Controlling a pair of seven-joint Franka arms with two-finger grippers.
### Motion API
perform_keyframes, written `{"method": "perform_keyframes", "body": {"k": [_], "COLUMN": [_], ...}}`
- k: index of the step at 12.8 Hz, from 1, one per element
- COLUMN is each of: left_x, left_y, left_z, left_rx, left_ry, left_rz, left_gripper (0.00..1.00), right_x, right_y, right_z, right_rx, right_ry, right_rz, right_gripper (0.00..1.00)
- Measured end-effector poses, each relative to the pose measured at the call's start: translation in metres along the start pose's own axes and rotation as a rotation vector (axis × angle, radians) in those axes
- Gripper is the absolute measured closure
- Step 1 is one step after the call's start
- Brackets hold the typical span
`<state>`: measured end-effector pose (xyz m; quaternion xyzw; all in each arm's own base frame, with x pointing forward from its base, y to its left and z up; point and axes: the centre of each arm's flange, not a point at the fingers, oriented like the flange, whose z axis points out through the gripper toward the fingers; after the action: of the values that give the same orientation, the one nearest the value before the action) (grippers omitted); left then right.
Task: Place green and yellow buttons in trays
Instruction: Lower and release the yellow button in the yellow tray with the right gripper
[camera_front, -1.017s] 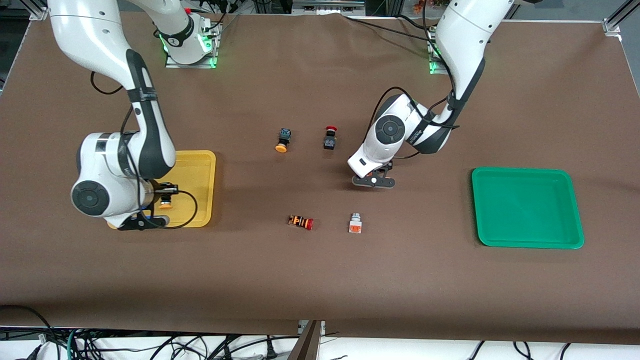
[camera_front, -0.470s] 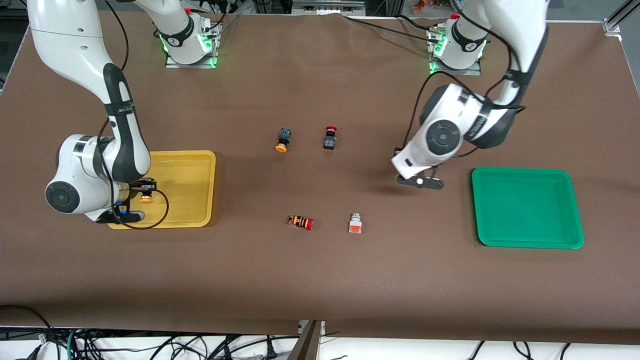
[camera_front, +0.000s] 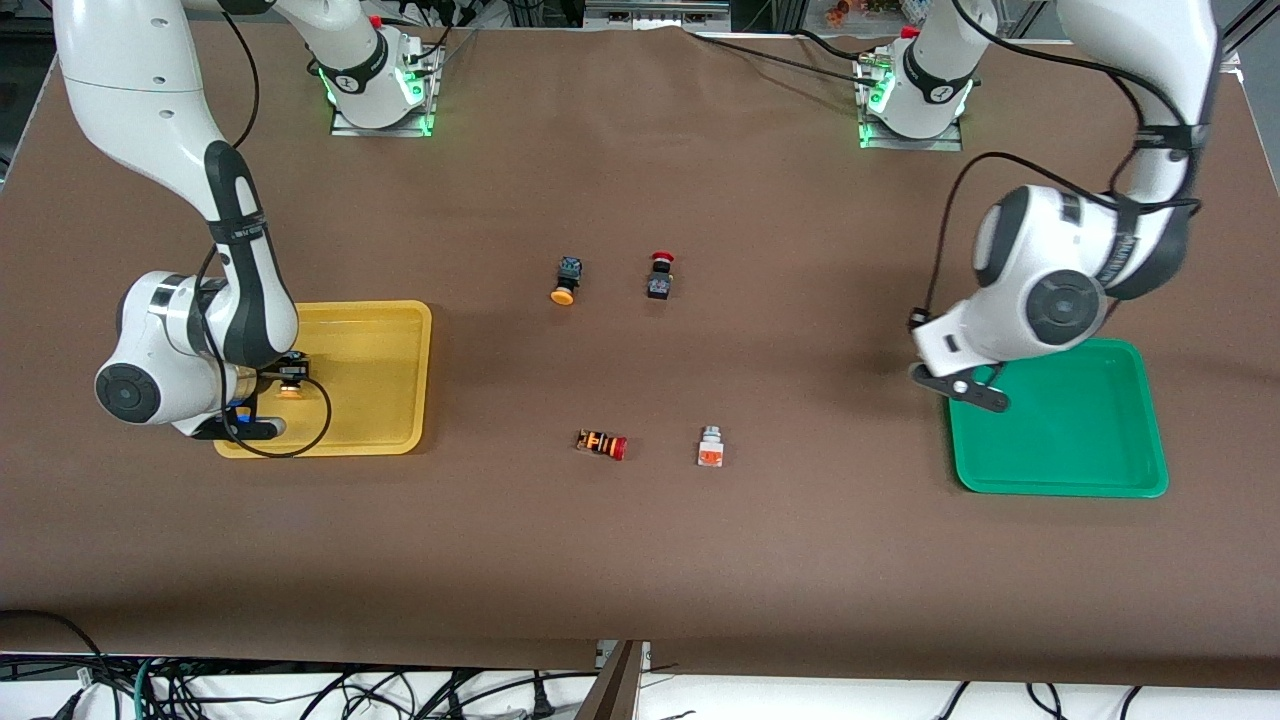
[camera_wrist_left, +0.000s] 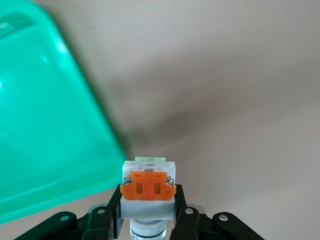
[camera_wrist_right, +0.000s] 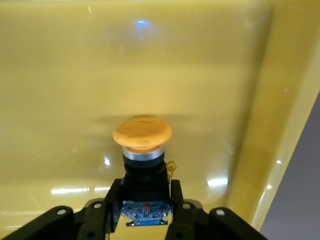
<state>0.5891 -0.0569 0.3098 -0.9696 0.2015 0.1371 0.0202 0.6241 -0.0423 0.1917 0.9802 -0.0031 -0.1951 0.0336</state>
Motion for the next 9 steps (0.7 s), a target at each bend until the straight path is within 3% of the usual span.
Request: {"method": "perform_keyframes", "body": {"k": [5,9], "left_x": [-0.015,-0.023], "left_y": [-0.084,-0.151], "left_z": [0.007,0.047], "left_rx": [0.064,0.138], "left_ry": [0.096,0.144], "left_rz": [0.145,0.240], "left_gripper": [0.59,0.59], "right_x": [0.004,-0.005], "right_y": [-0.030,-0.109], "right_z": [-0.035,-0.084], "right_rx": [0.000,-0.003], "right_ry": [0.030,0.044], "right_rz": [-0.050,-0.073], "right_gripper": [0.01,0.00]}}
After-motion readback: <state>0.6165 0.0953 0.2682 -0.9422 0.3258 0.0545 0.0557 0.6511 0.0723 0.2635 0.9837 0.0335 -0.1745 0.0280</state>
